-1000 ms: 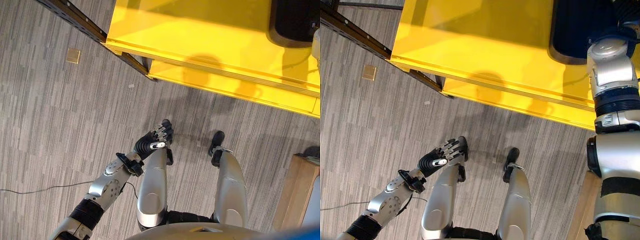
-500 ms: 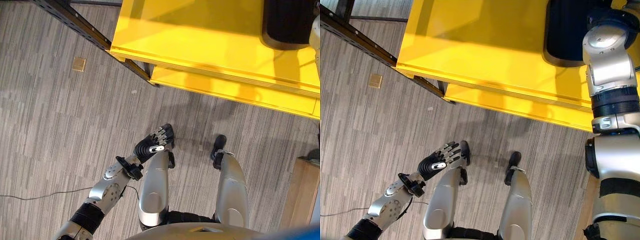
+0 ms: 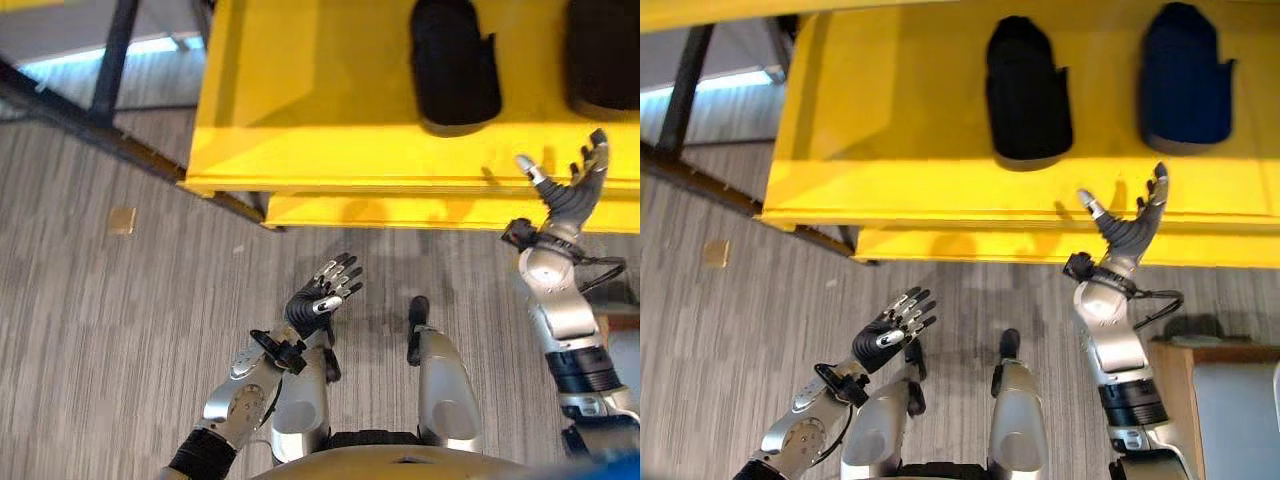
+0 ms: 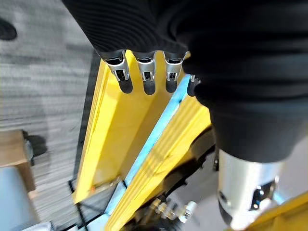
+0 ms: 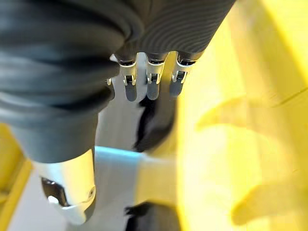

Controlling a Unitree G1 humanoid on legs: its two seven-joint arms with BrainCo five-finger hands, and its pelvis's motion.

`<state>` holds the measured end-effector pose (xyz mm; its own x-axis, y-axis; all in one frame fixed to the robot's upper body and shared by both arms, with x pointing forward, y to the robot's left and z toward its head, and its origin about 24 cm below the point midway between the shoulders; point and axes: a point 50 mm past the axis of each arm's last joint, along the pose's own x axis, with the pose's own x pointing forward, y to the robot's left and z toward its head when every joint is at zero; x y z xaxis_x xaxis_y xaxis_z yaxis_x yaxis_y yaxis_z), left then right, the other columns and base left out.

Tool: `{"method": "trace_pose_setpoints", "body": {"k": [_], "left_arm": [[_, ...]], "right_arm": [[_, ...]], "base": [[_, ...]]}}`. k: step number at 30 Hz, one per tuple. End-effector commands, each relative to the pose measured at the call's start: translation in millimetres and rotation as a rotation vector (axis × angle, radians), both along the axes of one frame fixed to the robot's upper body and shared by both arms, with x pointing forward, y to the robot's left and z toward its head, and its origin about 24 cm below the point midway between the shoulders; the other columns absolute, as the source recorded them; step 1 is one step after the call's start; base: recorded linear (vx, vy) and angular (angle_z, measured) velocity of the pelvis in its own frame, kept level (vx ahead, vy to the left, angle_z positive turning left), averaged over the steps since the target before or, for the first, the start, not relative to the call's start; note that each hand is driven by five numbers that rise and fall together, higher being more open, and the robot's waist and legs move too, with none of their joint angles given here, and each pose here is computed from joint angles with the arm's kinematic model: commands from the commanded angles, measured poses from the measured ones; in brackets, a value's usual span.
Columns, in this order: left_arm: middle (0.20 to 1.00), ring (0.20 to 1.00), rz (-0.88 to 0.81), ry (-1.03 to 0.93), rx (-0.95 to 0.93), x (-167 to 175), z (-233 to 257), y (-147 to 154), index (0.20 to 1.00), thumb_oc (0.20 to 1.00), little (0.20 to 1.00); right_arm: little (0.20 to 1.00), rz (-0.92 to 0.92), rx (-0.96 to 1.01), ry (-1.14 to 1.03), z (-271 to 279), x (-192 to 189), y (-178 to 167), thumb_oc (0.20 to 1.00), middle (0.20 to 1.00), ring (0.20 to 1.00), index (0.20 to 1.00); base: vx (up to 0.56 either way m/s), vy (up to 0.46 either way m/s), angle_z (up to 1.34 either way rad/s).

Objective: Move parts from the plastic box to the shelf.

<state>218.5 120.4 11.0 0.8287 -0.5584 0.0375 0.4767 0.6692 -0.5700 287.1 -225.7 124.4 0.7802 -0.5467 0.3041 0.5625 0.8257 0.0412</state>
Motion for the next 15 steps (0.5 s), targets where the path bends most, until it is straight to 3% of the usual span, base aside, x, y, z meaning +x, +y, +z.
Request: {"method": "trace_pose_setpoints", "body": {"k": [1,9,15], "left_arm": [[1.000,1.000,0.015,-0.017,0.013,-10,-1,0,1.000,1.000,1.000],[1.000,1.000,0.022,0.001,0.022,-12,-3,6,1.000,1.000,1.000],[1.000,1.000,-0.001,0.006,0.043,-11,-1,16,1.000,1.000,1.000]], "right_arm": [[1.000,0.026,-0.030,-0.151,27,7,-4,1.000,1.000,1.000,1.000],[1.000,0.131,-0.158,-0.029,3,4,-12,1.000,1.000,1.000,1.000],[1.000,0.194,-0.580,0.072,19,16,-7,1.000,1.000,1.000,1.000]], "base": [[0.01,0.011,-0.12],[0.00,0.007,-0.01],[-0.01,-0.031,0.01]]}}
